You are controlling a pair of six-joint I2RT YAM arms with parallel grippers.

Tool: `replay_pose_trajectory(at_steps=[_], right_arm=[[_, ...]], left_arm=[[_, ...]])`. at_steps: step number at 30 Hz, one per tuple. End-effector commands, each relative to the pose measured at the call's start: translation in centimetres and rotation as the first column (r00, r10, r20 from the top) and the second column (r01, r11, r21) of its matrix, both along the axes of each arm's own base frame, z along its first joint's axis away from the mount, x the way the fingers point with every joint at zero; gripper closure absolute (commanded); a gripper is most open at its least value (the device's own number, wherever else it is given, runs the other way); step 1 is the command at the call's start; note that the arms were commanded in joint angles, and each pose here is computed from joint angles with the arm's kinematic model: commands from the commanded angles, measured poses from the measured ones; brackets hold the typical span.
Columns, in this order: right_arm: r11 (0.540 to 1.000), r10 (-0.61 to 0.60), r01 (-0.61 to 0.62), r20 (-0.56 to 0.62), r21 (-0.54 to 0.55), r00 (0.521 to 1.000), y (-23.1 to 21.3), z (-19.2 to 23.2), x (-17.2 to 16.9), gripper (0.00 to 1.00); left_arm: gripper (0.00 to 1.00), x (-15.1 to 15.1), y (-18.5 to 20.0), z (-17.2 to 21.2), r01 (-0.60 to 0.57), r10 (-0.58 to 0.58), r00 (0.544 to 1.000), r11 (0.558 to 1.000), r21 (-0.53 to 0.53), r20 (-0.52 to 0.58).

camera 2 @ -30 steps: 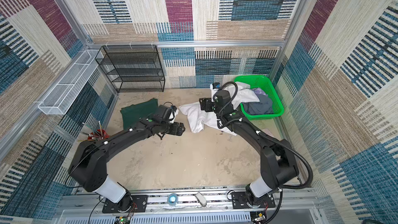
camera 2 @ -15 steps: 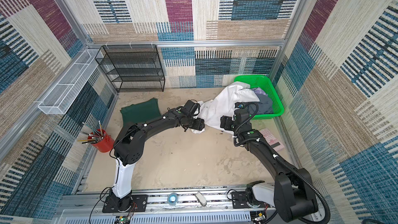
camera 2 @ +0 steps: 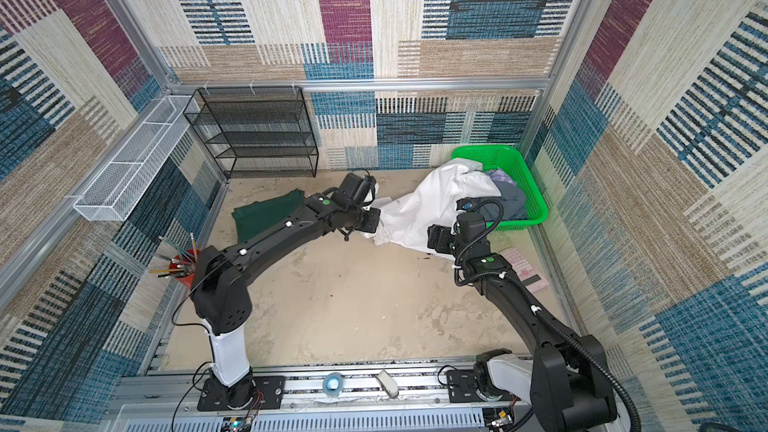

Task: Fold and stack the t-shirts

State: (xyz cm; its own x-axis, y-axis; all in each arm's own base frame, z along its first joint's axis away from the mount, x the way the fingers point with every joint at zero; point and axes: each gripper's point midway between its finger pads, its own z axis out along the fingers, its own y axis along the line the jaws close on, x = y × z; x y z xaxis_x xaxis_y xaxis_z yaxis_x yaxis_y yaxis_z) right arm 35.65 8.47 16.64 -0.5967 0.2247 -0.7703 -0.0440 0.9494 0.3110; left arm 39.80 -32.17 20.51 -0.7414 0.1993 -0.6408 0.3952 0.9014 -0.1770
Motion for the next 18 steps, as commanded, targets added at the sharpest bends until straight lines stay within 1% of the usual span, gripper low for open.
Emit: replay_pose_trajectory(at_steps=[1, 3, 5, 7, 9, 11, 13, 15, 18], right_arm=[[1.0, 0.002, -0.002, 0.02, 0.003, 1.0, -0.1, 0.5, -0.2, 0.13], [1.0, -0.002, 0.002, 0.022, 0.0, 1.0, -0.2, 0.6, -0.4, 0.13], [1.0, 0.0, 0.0, 0.018, -0.001, 1.0, -0.2, 0.6, -0.5, 0.13], [1.0, 0.003, -0.003, 0.014, 0.0, 1.0, -0.1, 0.7, -0.5, 0.13], [1.0, 0.003, -0.003, 0.009, -0.002, 1.0, -0.2, 0.5, -0.6, 0.13], [1.0, 0.012, -0.012, 0.006, 0.004, 1.0, 0.1, 0.5, -0.5, 0.13], [1.0, 0.019, -0.019, -0.001, 0.006, 1.0, 0.3, 0.4, -0.4, 0.14], [1.0, 0.023, -0.022, -0.008, 0.01, 1.0, 0.3, 0.3, -0.3, 0.14], [0.999, 0.032, -0.031, -0.013, 0.018, 0.999, 0.6, 0.2, -0.3, 0.14]], left_arm=[[1.0, 0.2, 5.6, 4.4, -0.133, 0.111, 0.981, 0.982, 0.137, 0.16], [1.0, 0.2, 8.7, 6.8, -0.211, 0.176, 0.957, 0.968, 0.135, 0.232], [1.0, 0.5, 12.3, 7.7, -0.3, 0.258, 0.929, 0.945, 0.131, 0.265], [1.0, 0.9, 15.5, 7.3, -0.372, 0.335, 0.907, 0.921, 0.116, 0.256], [1.0, 1.9, 17.5, 5.8, -0.398, 0.373, 0.901, 0.914, 0.08, 0.221], [1.0, 3.4, 18.7, 3.7, -0.406, 0.392, 0.904, 0.912, 0.056, 0.168], [1.0, 5.1, 18.7, 2.1, -0.395, 0.386, 0.914, 0.917, 0.056, 0.123], [1.0, 7.3, 18.2, 1.1, -0.39, 0.38, 0.918, 0.918, 0.07, 0.116], [1.0, 10.9, 17.1, 1.2, -0.387, 0.376, 0.917, 0.92, 0.063, 0.132]])
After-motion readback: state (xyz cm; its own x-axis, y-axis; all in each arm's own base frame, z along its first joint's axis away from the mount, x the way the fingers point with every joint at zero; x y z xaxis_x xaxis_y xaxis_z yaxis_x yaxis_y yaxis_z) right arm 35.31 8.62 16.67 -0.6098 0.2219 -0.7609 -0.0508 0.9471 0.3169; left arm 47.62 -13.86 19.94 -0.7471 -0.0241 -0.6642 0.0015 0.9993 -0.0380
